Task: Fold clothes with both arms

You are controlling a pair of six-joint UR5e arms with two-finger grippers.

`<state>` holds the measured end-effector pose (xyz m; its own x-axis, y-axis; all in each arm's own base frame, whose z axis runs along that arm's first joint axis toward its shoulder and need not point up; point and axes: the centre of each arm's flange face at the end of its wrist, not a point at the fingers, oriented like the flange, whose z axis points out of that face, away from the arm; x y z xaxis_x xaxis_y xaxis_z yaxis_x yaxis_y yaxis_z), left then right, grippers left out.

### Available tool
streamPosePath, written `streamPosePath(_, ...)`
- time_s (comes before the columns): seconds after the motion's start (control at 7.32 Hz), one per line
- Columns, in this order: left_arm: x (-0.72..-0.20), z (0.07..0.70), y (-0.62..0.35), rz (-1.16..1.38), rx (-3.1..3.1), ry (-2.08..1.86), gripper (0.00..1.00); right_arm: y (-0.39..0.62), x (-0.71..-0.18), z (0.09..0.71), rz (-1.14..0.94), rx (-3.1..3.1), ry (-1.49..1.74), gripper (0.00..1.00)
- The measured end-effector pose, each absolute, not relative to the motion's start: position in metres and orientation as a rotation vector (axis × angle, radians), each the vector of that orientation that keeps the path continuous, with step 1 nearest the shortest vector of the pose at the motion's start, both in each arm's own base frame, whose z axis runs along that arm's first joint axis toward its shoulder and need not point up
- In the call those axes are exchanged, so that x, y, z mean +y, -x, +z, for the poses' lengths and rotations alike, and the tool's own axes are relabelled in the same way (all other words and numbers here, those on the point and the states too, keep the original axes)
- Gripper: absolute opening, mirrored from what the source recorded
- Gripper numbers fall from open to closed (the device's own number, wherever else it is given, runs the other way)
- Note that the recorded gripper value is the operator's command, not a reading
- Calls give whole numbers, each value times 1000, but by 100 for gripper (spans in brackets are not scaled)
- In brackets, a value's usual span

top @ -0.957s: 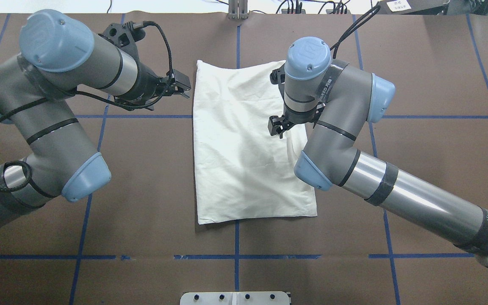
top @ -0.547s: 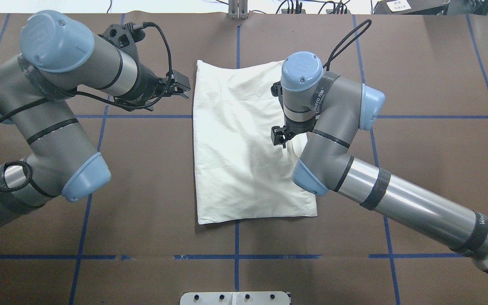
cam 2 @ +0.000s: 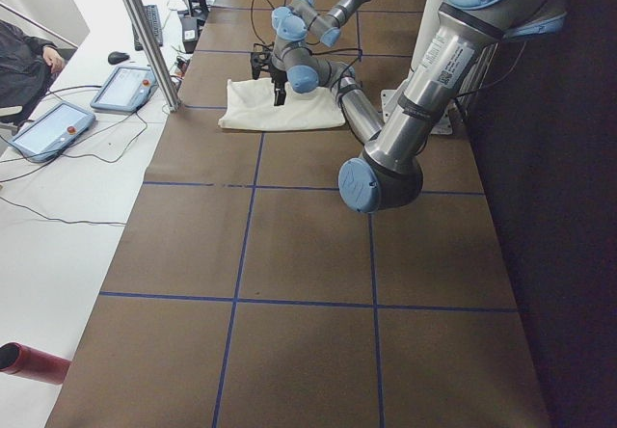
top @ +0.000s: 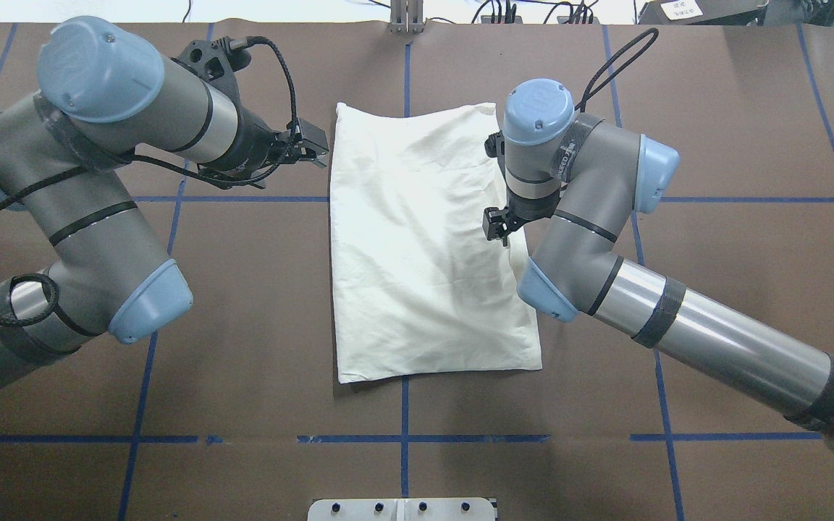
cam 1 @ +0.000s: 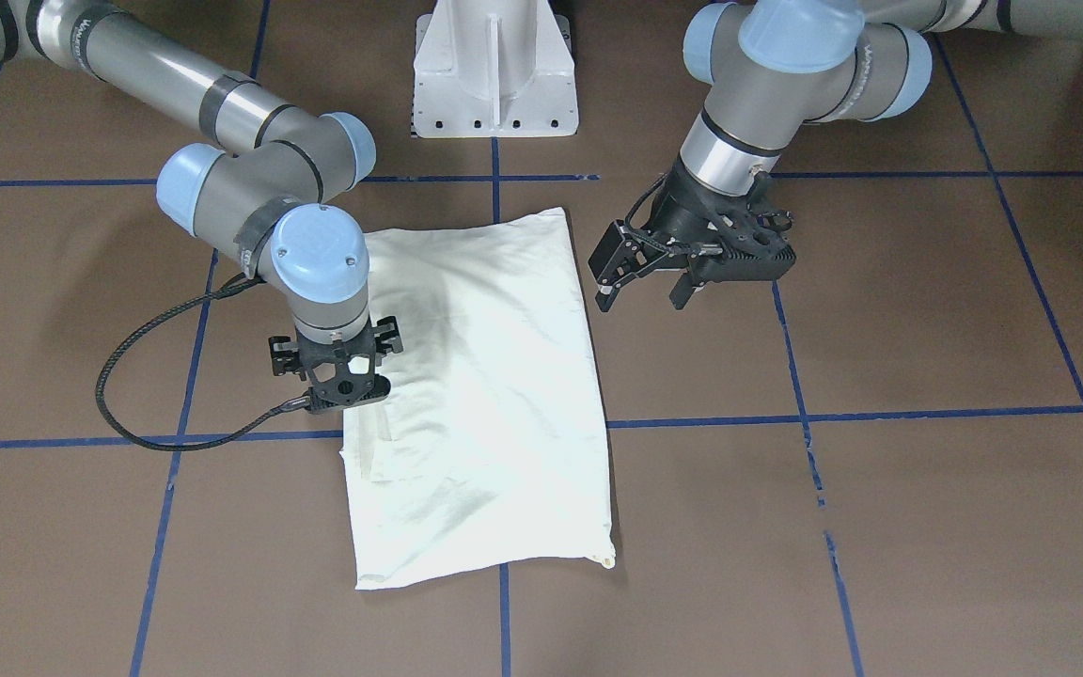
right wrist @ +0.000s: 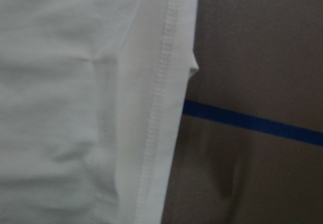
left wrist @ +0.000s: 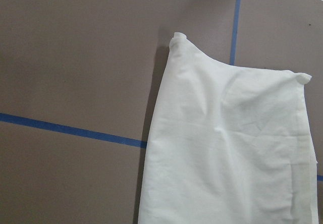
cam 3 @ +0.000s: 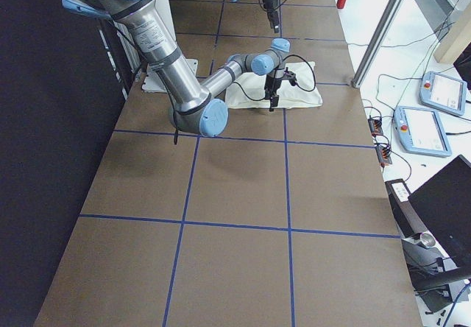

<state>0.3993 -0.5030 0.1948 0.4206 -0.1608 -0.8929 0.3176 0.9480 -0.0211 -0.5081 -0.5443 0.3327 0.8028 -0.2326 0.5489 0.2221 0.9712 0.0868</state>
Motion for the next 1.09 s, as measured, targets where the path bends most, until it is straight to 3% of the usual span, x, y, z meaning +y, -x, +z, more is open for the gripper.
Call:
streamPosePath(0.27,-502,189,-401,-299,1106,-161,100,479,-554,366,-260,-570,-16,100)
streamPosePath(0.68,-484,188,-411,-324,1125,-96,100,430,-569,319,-239,-704,-44,100)
streamPosePath(0.82,-461,194,-426,-409,1133,14,100,422,-565,296,-242,-747,-62,100)
streamPosePath(1.09,-388,209,-472,-580,1100,212,89,409,-550,260,-231,-830,-76,100)
